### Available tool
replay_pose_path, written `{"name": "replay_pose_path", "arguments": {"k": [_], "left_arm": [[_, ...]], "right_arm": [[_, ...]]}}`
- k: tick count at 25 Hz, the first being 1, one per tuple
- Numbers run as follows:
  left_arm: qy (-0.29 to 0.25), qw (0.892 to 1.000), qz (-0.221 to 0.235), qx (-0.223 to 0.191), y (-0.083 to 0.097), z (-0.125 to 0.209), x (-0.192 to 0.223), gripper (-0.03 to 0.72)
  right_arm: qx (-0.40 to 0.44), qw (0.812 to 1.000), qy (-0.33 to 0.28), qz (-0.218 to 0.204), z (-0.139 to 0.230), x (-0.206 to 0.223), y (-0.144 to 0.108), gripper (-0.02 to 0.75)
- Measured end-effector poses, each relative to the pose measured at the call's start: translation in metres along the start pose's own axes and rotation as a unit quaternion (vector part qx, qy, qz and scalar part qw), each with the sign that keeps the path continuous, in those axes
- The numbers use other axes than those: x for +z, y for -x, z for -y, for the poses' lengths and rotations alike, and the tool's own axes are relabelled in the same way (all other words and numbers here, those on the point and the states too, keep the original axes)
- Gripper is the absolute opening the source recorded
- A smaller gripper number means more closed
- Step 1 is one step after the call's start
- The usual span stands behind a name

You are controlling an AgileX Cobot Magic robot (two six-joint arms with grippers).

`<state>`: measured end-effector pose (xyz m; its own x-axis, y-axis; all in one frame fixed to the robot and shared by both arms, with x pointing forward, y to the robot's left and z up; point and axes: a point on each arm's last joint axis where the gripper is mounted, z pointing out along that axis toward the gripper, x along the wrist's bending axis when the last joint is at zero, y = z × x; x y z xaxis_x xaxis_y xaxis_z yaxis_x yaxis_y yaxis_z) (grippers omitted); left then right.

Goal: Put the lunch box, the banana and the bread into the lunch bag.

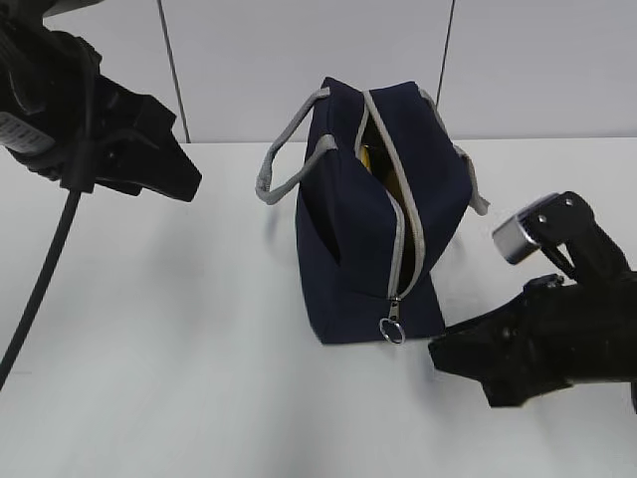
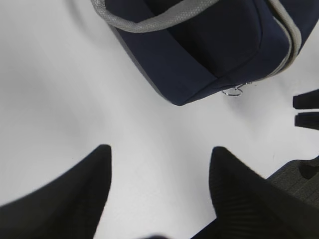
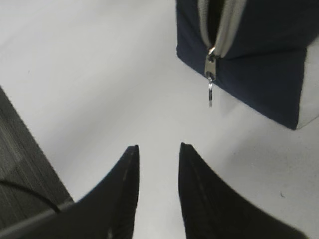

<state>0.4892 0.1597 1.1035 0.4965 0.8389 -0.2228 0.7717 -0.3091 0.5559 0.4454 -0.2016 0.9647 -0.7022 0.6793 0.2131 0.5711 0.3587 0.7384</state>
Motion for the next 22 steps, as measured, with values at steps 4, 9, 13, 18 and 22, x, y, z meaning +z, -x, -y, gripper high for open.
{"name": "replay_pose_path", "arguments": {"k": [4,9,13,18,22], "left_arm": [[0.000,1.000,0.000,0.000,0.000,0.000,0.000,0.433],[-0.001,1.000,0.000,0.000,0.000,0.000,0.000,0.427],[-0.003,1.000,0.000,0.001,0.000,0.001,0.000,0.426],[-0.004,1.000,-0.001,0.002,0.000,0.001,0.000,0.426],[-0.004,1.000,-0.002,0.003,0.000,0.001,0.000,0.426]], "right_arm": [[0.055,0.998,0.028,0.016,-0.006,0.013,0.012,0.219],[0.028,0.999,0.017,0.025,-0.002,0.020,0.018,0.219],[0.018,0.999,0.008,0.041,0.000,0.022,0.021,0.223],[-0.012,0.997,-0.026,0.068,0.009,0.029,0.031,0.241],[-0.082,0.995,-0.030,0.044,0.012,0.034,0.029,0.316]]}}
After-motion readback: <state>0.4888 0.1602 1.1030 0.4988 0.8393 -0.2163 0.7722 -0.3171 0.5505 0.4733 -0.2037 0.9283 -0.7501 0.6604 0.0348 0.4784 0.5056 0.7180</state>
